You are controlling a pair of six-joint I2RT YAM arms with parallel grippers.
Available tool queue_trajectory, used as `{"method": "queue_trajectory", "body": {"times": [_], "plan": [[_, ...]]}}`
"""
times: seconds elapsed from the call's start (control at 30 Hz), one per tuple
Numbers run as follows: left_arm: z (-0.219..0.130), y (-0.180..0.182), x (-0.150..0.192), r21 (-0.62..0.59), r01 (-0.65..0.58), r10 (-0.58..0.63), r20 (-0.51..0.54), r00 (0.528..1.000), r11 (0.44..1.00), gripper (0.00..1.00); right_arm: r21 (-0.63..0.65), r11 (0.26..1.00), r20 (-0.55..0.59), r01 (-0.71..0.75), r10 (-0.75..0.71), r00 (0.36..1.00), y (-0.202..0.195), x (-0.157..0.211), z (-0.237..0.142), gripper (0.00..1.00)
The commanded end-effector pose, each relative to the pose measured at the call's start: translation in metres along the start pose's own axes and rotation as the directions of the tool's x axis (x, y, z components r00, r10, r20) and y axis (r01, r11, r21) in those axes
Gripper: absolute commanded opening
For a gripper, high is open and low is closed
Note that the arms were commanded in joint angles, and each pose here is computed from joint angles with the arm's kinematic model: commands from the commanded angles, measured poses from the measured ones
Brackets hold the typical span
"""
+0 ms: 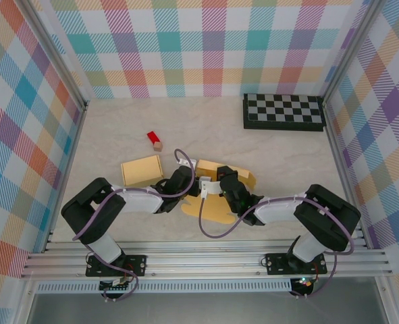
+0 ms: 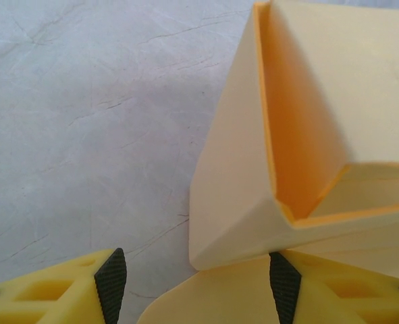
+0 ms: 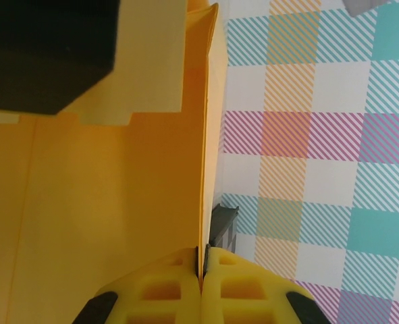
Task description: Fold the paper box
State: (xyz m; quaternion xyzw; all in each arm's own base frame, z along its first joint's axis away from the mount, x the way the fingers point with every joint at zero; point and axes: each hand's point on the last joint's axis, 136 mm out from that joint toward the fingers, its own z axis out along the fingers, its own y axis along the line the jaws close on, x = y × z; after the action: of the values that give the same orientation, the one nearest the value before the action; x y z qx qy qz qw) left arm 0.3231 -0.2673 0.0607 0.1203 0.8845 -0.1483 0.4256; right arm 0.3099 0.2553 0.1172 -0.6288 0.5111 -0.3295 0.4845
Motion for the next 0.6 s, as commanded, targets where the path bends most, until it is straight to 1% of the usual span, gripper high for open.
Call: {"method": "queue_trajectory", "body": {"times": [0.0,0.07,0.13,0.2,0.27,0.37,0.47,0.57], "plan": [[-0.014,-0.036,-0.052,0.171,-0.005,-0.026,0.184,0.983,0.985,0.62,-0.159,0.986,0.061,0.048,-0.039,0.997,0.042,-0.007,-0.012,0.00],[-0.021,-0.052,-0.050,0.261,-0.047,0.003,0.169,0.986,0.964,0.63,-0.171,0.985,0.063,0.033,-0.022,0.998,0.042,-0.007,-0.014,0.00],[-0.024,-0.056,-0.047,0.286,-0.056,0.011,0.156,0.988,0.956,0.63,-0.160,0.987,0.064,0.027,-0.017,0.998,0.038,-0.008,-0.014,0.00],[-0.023,-0.051,-0.042,0.264,-0.051,0.011,0.150,0.989,0.963,0.63,-0.157,0.987,0.063,0.028,-0.019,0.998,0.038,-0.009,-0.013,0.00],[-0.017,-0.042,-0.037,0.216,-0.041,0.012,0.136,0.991,0.976,0.63,-0.155,0.987,0.062,0.028,-0.018,0.998,0.037,-0.009,-0.012,0.00],[-0.010,-0.038,-0.034,0.180,-0.045,0.025,0.111,0.993,0.983,0.61,-0.159,0.987,0.061,0.027,-0.018,0.998,0.038,-0.009,-0.012,0.00],[-0.011,-0.041,-0.032,0.198,-0.073,0.053,0.108,0.993,0.978,0.61,-0.167,0.986,0.055,0.027,-0.018,0.998,0.040,-0.007,-0.012,0.00],[-0.023,-0.051,-0.029,0.271,-0.129,0.112,0.080,0.991,0.954,0.63,-0.174,0.985,0.036,0.009,-0.003,0.999,0.041,0.000,-0.011,0.00]]}}
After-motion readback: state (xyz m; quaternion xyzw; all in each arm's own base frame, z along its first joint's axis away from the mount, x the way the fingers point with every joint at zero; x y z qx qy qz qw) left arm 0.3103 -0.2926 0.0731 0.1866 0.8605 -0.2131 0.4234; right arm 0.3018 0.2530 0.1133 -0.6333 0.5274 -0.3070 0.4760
